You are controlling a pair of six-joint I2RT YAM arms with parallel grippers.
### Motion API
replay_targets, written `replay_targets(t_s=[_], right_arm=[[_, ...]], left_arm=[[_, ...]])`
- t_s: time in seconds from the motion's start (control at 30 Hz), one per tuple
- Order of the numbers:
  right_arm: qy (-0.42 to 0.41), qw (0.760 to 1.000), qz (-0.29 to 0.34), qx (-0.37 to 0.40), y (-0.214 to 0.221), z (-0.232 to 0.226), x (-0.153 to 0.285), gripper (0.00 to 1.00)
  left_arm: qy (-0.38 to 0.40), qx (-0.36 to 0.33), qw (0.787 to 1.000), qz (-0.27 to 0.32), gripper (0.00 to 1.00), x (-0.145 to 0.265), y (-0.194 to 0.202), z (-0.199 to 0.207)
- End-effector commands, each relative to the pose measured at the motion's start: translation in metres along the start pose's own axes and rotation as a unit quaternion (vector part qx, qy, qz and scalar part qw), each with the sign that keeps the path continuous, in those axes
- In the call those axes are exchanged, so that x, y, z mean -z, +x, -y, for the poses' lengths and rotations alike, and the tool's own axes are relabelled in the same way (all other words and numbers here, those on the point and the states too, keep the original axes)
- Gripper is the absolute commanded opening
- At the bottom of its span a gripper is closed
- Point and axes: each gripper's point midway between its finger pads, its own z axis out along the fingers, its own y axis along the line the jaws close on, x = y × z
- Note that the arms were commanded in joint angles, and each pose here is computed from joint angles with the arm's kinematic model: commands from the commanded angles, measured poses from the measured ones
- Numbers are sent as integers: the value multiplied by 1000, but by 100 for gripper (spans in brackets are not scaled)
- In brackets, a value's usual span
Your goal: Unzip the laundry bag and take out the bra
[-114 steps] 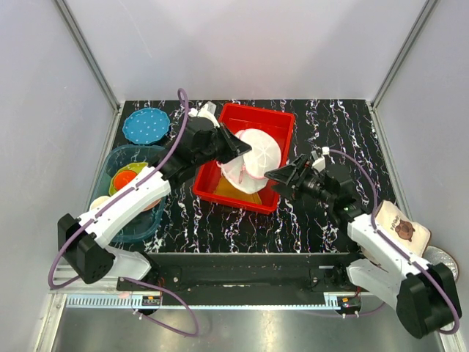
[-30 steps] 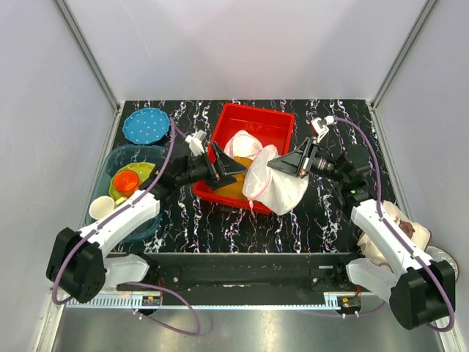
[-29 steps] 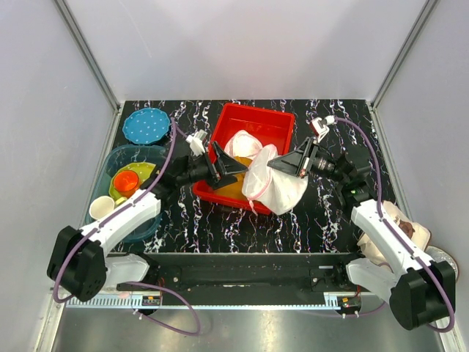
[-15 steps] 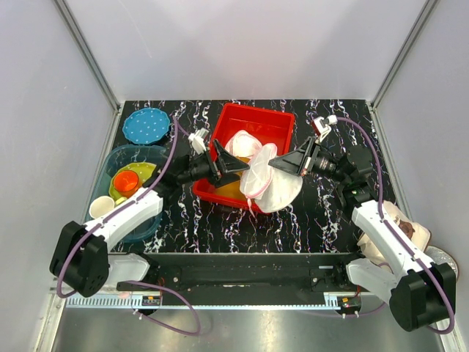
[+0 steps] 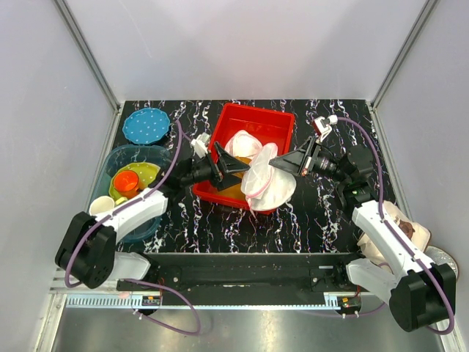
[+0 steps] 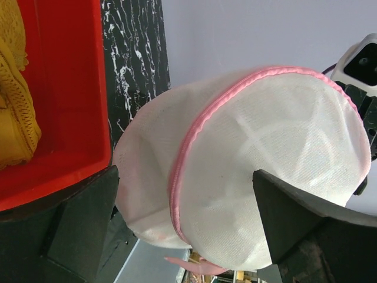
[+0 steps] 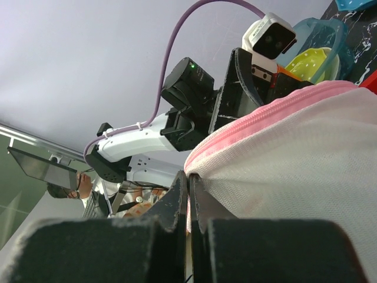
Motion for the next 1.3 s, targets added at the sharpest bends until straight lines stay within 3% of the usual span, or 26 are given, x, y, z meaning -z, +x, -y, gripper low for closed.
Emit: replay_targets(t_s=[0.0, 0.13, 0.4, 0.47, 0.5, 0.53, 0.63, 0.67, 0.73, 0.77, 0.8, 0.83, 0.87, 0.9, 0.93, 1.1, 1.27], right_arm=[[-34, 998, 16, 43, -7, -23, 3, 0], [-29, 999, 17, 33, -6, -16, 3, 0], [-25, 999, 14, 21, -4, -5, 1, 0], [-23, 999, 16, 18, -4, -2, 1, 0], [-22, 1000, 15, 16, -3, 0, 1, 0], [-19, 1000, 16, 14, -3, 3, 1, 0], [2, 1000, 19, 12, -2, 14, 2, 0], [20, 1000, 17, 10, -1, 24, 3, 0], [49, 998, 26, 13, -3, 32, 6, 0], [96, 995, 16, 6, 3, 52, 11, 7], [116, 993, 20, 18, -3, 50, 12, 22], [153, 987, 38, 29, -11, 57, 16, 33], [205, 978, 20, 29, -2, 74, 26, 42], [227, 972, 40, 54, -15, 67, 29, 57], [250, 965, 45, 66, -19, 68, 35, 61], [325, 934, 55, 136, -34, 49, 58, 60], [297, 942, -3, 158, 0, 29, 21, 59]], left_arm=[[77, 9, 997, 6, 99, -1, -5, 24], [127, 49, 991, -1, 99, 0, -4, 37], [157, 54, 986, -3, 99, 1, -7, 52], [168, 56, 984, -1, 92, 4, -8, 57], [173, 56, 983, 0, 87, 6, -8, 59], [176, 59, 983, 5, 68, 8, -9, 61], [169, 52, 984, 18, 35, 12, -10, 61], [148, 61, 987, 18, 13, 10, -10, 53], [110, 56, 992, 29, 0, 11, -11, 44], [100, 51, 993, 36, 0, 12, -13, 43], [92, 45, 994, 44, 0, 13, -16, 47], [57, 39, 996, 53, 0, 15, -17, 39], [39, 32, 997, 60, 0, 17, -19, 37], [31, -5, 997, 73, 0, 19, -27, 50], [-13, 2, 996, 86, 0, 24, -29, 39], [-77, -39, 985, 148, 0, 46, -50, 55], [-123, -58, 972, 190, 0, 53, -62, 70]])
